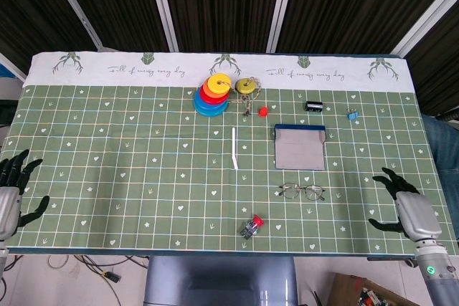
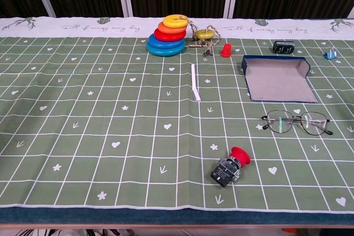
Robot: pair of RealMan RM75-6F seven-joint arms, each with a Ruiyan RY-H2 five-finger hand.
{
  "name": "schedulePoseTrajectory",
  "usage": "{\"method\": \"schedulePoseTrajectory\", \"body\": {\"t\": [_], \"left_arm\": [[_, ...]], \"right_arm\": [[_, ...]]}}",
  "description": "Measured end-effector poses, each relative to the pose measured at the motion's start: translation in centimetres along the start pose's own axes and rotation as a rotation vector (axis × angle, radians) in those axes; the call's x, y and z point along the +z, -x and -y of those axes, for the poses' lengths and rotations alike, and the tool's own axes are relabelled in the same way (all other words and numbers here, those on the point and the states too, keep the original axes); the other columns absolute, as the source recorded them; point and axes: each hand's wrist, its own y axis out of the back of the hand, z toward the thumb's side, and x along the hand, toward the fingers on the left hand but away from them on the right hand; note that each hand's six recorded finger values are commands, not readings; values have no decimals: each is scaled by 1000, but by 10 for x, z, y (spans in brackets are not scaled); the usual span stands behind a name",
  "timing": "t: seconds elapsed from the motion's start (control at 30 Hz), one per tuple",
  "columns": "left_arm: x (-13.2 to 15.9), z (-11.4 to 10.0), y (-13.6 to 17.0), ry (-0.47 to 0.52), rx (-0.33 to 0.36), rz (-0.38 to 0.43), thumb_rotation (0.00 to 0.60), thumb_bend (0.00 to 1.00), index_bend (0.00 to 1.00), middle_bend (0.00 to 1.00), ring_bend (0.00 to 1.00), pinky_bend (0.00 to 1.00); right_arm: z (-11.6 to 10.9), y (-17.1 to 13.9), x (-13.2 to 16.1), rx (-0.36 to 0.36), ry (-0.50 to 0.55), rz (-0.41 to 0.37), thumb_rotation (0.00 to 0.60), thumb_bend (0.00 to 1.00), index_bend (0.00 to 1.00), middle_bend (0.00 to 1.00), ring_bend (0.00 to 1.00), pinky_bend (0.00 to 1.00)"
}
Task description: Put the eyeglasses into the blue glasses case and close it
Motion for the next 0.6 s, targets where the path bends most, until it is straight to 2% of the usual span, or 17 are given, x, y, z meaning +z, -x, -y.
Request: {"method": "schedulePoseTrajectory", "body": {"t": [0.2,0.37,0.6], "left_arm": [[0,0,-1,7,1,-2,600,313,136,0,0,0],[1,1,-2,7,-3,1,600,313,136,0,0,0],[0,-2,-3,-24,11,9,600,313,136,0,0,0]], "right_arm": [[10,41,13,112,-8,3,600,244,275,107,134,208],[25,69,44,151,-14,-35,600,294,331,107,134,208],[54,93,76,186,-13,-58,600,325,394,106,135,208]]}}
